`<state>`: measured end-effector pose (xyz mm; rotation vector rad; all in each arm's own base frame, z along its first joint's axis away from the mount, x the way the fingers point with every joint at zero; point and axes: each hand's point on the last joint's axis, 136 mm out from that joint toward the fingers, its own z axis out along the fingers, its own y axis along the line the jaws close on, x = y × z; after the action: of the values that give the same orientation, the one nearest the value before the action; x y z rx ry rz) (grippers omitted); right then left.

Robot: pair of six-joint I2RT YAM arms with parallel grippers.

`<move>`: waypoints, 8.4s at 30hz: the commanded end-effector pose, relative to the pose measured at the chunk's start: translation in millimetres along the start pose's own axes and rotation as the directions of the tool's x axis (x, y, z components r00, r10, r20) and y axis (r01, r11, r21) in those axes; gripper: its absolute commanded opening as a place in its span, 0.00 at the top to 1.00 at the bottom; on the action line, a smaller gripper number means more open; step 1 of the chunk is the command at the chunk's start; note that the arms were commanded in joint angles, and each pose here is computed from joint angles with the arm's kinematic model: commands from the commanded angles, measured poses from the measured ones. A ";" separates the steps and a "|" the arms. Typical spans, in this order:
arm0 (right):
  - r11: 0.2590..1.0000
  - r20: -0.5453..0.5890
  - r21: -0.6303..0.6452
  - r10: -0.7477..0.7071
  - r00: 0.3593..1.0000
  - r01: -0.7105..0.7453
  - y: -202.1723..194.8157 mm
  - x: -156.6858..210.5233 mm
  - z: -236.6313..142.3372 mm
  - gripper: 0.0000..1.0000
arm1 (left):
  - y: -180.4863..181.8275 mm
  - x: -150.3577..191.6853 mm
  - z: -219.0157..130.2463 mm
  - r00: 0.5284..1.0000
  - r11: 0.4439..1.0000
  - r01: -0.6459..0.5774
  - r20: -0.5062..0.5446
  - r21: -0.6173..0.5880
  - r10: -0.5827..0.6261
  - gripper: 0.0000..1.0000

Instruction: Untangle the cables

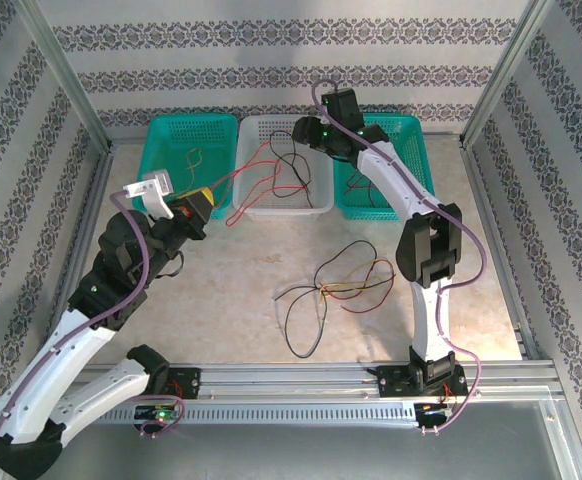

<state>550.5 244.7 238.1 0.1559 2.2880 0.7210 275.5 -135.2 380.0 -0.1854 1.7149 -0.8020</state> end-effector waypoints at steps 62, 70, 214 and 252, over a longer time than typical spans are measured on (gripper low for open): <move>0.793 0.074 -0.592 0.229 0.971 -0.141 119.5 108.7 -151.0 0.82 | -4.6 -7.9 19.1 0.828 0.709 0.538 -0.126 0.456 -0.547 1.00; 0.915 0.262 -0.365 0.280 0.923 -0.174 8.4 60.4 -207.8 1.00 | 37.1 7.0 15.3 0.861 0.837 0.505 -0.061 0.212 -0.504 1.00; 0.953 -0.043 -0.291 0.070 0.997 -0.080 -3.8 210.8 -219.2 0.45 | -78.8 195.2 87.3 0.799 0.823 0.263 -0.592 0.503 0.107 1.00; 0.968 -0.070 0.025 0.252 0.965 -0.251 -105.5 243.0 -180.4 0.82 | -50.4 114.7 60.9 0.901 0.745 0.351 -0.422 0.568 -0.103 1.00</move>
<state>275.5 171.0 173.8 0.3897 2.2370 1.0053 283.5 -270.0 265.0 0.1549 1.8617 -1.6757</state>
